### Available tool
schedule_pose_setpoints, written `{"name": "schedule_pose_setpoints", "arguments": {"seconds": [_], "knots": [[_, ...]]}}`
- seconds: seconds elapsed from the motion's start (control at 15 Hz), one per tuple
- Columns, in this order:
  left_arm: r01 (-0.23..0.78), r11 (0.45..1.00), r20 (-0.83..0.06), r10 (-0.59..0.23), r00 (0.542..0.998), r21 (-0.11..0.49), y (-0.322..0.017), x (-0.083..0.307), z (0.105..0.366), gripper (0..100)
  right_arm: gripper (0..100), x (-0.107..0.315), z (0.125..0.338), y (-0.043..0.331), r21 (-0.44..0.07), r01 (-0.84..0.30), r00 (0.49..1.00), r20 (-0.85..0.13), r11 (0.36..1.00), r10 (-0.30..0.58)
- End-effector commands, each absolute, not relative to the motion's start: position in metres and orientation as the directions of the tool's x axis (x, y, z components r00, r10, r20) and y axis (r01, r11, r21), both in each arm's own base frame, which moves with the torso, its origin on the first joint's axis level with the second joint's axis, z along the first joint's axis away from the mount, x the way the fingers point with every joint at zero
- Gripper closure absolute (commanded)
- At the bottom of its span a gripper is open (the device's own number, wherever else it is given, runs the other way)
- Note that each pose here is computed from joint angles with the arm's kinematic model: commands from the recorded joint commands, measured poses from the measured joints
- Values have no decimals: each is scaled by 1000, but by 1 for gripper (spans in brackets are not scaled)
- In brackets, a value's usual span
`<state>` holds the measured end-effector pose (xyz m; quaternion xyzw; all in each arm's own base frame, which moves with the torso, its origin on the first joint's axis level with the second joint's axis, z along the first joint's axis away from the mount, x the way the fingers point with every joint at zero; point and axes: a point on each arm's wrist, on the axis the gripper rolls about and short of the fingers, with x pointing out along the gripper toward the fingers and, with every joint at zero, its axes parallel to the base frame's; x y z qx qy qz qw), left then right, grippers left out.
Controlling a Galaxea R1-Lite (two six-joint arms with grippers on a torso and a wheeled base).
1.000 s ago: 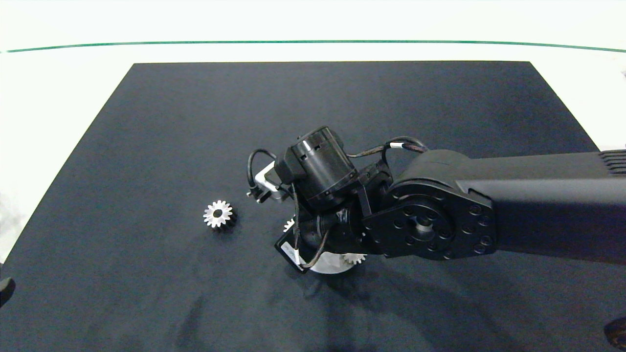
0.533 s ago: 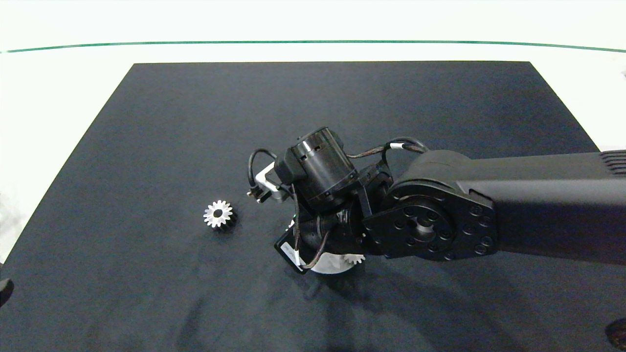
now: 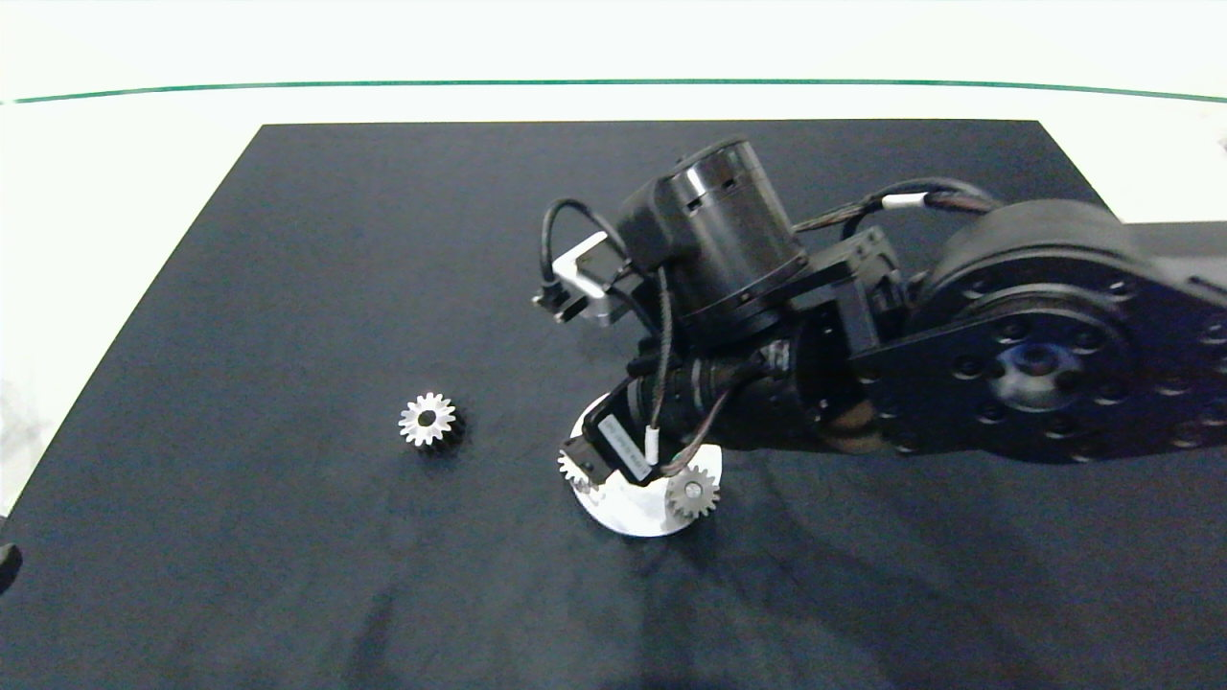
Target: Remove an incorrectly installed larger gear and replace it with the correct smaller gear
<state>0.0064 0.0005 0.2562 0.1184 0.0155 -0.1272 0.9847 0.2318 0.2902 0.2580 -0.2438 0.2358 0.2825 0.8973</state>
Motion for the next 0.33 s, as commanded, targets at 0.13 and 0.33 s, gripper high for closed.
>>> {"name": "schedule_pose_setpoints", "arguments": {"seconds": [0.13,0.33], "knots": [[195,952,-90,-179,980,234,4,-2,250,0,0,201,322,204,-349,-370,890,-398,861,221],[123,965,-88,-105,991,234,5,-10,246,0,0,180,349,124,-320,-144,952,-304,936,43]]}}
